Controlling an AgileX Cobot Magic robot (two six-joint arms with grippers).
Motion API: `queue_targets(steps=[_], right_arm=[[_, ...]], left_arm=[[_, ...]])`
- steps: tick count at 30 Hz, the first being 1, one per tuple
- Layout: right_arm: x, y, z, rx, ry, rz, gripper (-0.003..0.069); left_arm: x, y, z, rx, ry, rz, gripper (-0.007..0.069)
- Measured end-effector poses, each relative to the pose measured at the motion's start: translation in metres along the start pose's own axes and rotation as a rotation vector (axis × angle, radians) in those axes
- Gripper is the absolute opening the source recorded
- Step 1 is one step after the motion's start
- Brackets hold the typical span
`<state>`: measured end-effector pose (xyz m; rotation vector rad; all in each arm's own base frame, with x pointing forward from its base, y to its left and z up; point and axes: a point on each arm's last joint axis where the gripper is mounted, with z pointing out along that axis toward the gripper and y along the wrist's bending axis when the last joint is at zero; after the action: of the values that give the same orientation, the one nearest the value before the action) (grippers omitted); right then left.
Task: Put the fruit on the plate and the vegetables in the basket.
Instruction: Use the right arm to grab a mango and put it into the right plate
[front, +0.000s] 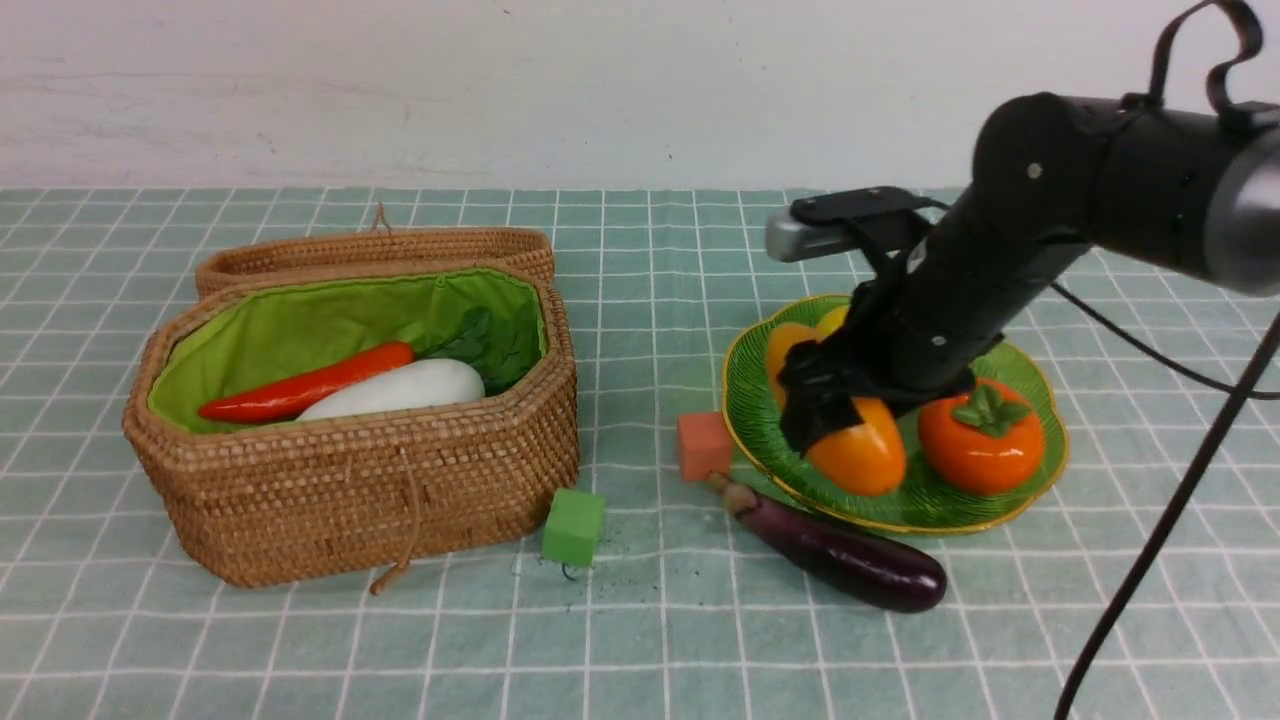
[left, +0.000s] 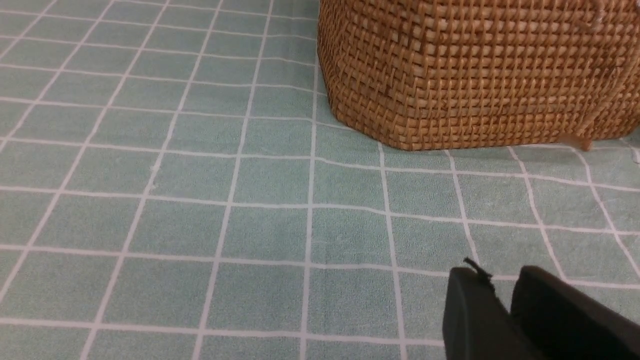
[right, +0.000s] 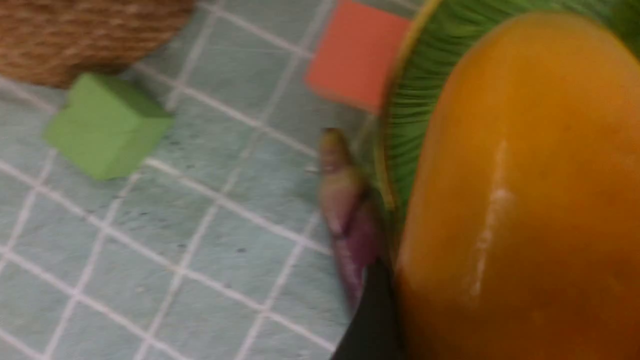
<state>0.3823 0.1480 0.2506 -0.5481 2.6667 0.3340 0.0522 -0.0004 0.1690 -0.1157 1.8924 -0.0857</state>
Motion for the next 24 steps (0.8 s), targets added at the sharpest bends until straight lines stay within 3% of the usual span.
queue_targets(steps=[8,14,24], right_arm=[[0.001,-0.044,0.007,0.064,-0.014,0.114,0.0570],[0.000,-0.046,0.008,0.069,-0.030,0.113,0.0678],[0.003,-0.039,0.005,0.000,0.009,0.091,0.0620]], left_arm=[[0.000,0.000,0.000,0.000,0.000,0.000,0.0134],[0.000,0.000,0.000,0.000,0.000,0.000,0.0144],[0.000,0.000,0.000,0.000,0.000,0.000,0.0152]])
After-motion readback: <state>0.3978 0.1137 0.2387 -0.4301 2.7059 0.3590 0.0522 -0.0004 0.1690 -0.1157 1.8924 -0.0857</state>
